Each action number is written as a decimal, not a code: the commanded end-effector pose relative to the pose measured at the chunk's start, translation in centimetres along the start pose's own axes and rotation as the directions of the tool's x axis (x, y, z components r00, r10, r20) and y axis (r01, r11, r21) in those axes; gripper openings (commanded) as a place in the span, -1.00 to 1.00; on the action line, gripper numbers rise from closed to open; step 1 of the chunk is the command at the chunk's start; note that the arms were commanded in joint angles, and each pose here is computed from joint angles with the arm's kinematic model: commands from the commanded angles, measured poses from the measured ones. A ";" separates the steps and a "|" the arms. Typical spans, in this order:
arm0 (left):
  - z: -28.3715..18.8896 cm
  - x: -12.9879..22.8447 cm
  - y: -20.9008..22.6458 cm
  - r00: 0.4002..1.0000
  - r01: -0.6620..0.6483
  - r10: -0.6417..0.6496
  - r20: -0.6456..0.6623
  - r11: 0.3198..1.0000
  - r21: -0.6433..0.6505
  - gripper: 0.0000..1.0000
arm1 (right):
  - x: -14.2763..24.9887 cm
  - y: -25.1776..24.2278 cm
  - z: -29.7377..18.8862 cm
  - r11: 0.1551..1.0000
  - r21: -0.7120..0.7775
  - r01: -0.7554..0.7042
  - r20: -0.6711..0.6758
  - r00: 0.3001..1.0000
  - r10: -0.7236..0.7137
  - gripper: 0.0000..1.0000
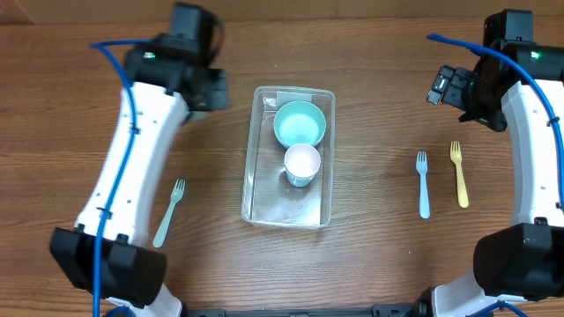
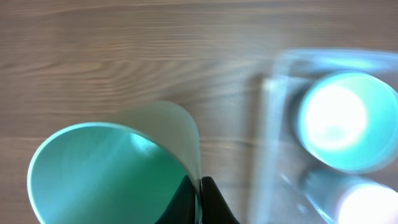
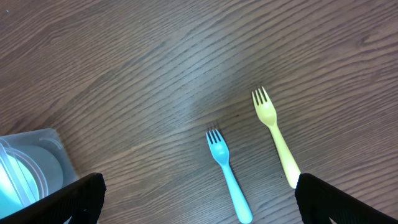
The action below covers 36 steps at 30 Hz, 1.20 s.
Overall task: Pack container
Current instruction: 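Grasp the rim of the mint-green cup with the left gripper, then carry the mint-green cup into the container and stack it on the pink cup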
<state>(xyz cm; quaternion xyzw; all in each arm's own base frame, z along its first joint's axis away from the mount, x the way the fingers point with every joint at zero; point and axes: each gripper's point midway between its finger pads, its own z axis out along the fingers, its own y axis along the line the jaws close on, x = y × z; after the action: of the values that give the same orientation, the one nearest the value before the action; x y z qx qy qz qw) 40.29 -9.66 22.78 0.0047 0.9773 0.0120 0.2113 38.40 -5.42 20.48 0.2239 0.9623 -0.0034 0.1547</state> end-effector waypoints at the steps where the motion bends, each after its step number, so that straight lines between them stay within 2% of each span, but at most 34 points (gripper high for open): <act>1: -1.9 1.1 -6.1 0.994 -0.107 0.106 0.017 0.990 0.096 -0.92 | -0.7 0.1 -1.4 1.000 -0.010 -0.006 0.049 0.999 0.007 1.00; 7: -3.0 3.5 -11.1 0.981 -0.191 0.192 0.012 0.968 0.164 -0.92 | -0.7 0.1 -1.4 1.000 -0.009 -0.006 0.048 0.999 0.006 1.00; 10: -3.6 4.9 -13.7 0.973 -0.220 0.230 -0.008 0.940 0.260 -0.92 | -0.7 0.1 -1.4 1.000 -0.009 -0.006 0.049 0.999 0.007 1.00; 14: -3.2 5.9 -15.3 0.963 -0.258 0.268 0.000 0.927 0.271 -0.92 | -0.7 0.1 -1.4 1.000 -0.009 -0.006 0.049 0.999 0.007 1.00; 24: -1.4 8.4 -18.2 0.950 -0.259 0.305 -0.070 0.892 0.369 -0.92 | -0.7 0.1 -1.4 1.000 -0.009 -0.006 0.049 0.999 0.007 1.00; 35: -1.3 9.6 -19.6 0.936 -0.304 0.347 -0.058 0.880 0.366 -0.91 | -0.7 0.1 -1.4 1.000 -0.009 -0.006 0.049 0.999 0.007 1.00; 36: -1.0 9.6 -19.6 0.935 -0.304 0.348 -0.062 0.881 0.361 -0.85 | -0.7 0.1 -1.4 1.000 -0.009 -0.006 0.048 0.999 0.006 1.00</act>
<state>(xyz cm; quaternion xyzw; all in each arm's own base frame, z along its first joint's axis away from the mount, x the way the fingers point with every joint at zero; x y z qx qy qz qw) 31.03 -28.99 20.42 0.2080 0.9574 -0.1302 0.1522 38.39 -5.41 20.48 0.2237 0.9623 -0.0034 0.1545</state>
